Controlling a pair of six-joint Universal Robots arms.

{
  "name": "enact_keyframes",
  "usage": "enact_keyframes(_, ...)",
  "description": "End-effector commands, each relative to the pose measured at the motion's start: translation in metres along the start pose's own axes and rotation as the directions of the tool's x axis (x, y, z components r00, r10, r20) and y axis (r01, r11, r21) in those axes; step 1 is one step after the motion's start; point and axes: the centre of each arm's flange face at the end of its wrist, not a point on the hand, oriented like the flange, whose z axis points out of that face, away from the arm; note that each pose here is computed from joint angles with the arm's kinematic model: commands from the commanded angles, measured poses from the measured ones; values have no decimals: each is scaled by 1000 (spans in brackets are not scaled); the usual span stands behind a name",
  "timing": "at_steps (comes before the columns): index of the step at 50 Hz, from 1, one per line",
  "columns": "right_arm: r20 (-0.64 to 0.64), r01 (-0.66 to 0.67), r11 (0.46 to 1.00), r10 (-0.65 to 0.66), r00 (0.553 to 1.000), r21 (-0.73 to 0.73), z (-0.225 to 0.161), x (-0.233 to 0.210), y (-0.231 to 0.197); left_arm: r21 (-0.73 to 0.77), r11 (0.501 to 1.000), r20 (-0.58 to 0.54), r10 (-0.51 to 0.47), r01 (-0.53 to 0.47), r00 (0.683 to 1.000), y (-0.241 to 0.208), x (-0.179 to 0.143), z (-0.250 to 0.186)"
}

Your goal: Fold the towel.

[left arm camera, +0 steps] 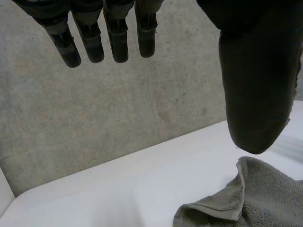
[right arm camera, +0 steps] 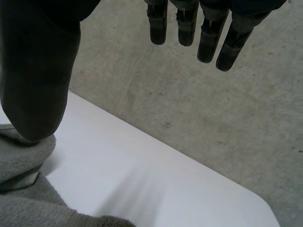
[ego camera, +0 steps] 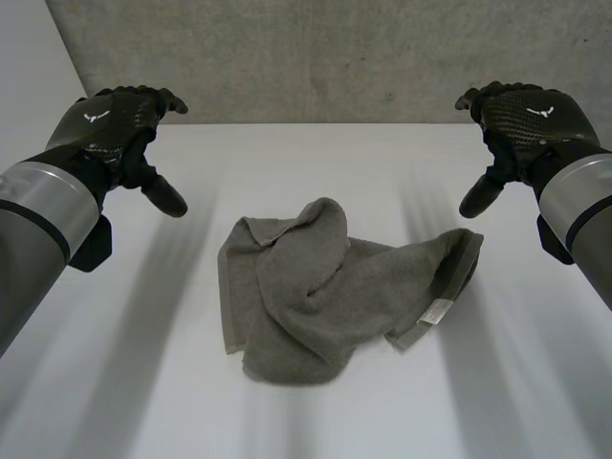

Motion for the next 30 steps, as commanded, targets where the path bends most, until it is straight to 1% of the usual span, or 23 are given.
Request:
enact_keyframes(1, 3, 2, 1000, -2, 1000, 5, 0, -2, 0, 3, 1000, -5, 1, -1, 1000, -1, 1, 0)
enact_keyframes(14, 26, 3, 1000, -4, 1000, 18, -1, -4, -3, -1, 1000, -15, -3, 3, 1000, 2, 3, 0)
enact_keyframes(16, 74, 48, 998, -50, 996, 32, -2, -8, -9, -7, 1000, -24, 0, 0, 1000, 4, 4, 0)
enact_keyframes(17, 75, 49, 998, -51, 996, 32, -2, -8, -9, -16, 1000, -32, 2, -2, 999, 8, 6, 0)
enact_keyframes(18, 128, 127, 991, -130, 983, 33, -4, -13, -7, -38, 999, -43, 6, -8, 999, 15, 10, 1)
enact_keyframes(19, 208, 249, 968, -249, 946, 25, -7, -21, 1, -38, 999, -44, 6, -8, 999, 15, 10, 1)
enact_keyframes(20, 209, 250, 968, -250, 946, 25, -7, -21, 1, -71, 997, -61, 11, -15, 998, 26, 15, 4)
enact_keyframes(21, 265, 352, 936, -346, 900, 27, -11, -25, 8, -105, 994, -84, 16, -25, 996, 37, 21, 6)
enact_keyframes(22, 313, 425, 905, -411, 856, 25, -14, -28, 15, -105, 994, -84, 16, -25, 996, 37, 21, 6)
enact_keyframes(23, 314, 426, 904, -411, 856, 25, -14, -28, 15, -138, 990, -111, 20, -35, 994, 49, 30, 6)
enact_keyframes(24, 342, 467, 884, -443, 829, 12, -15, -31, 24, -165, 985, -135, 25, -47, 991, 60, 38, 7)
enact_keyframes(25, 342, 468, 884, -443, 829, 11, -15, -31, 25, -166, 985, -135, 25, -47, 990, 60, 38, 7)
enact_keyframes(26, 353, 469, 883, -434, 829, -17, -12, -32, 34, -197, 979, -156, 28, -59, 987, 74, 44, 9)
enact_keyframes(27, 358, 465, 884, -421, 833, -41, -9, -31, 44, -198, 978, -156, 28, -59, 987, 74, 44, 9)
enact_keyframes(28, 358, 465, 884, -421, 833, -41, -9, -31, 44, -225, 972, -173, 28, -67, 985, 88, 49, 12)
enact_keyframes(29, 369, 465, 884, -417, 830, -47, -6, -34, 54, -252, 965, -185, 30, -77, 982, 102, 53, 15)
enact_keyframes(30, 375, 467, 883, -419, 827, -42, -4, -37, 64, -252, 965, -185, 30, -77, 982, 102, 53, 15)
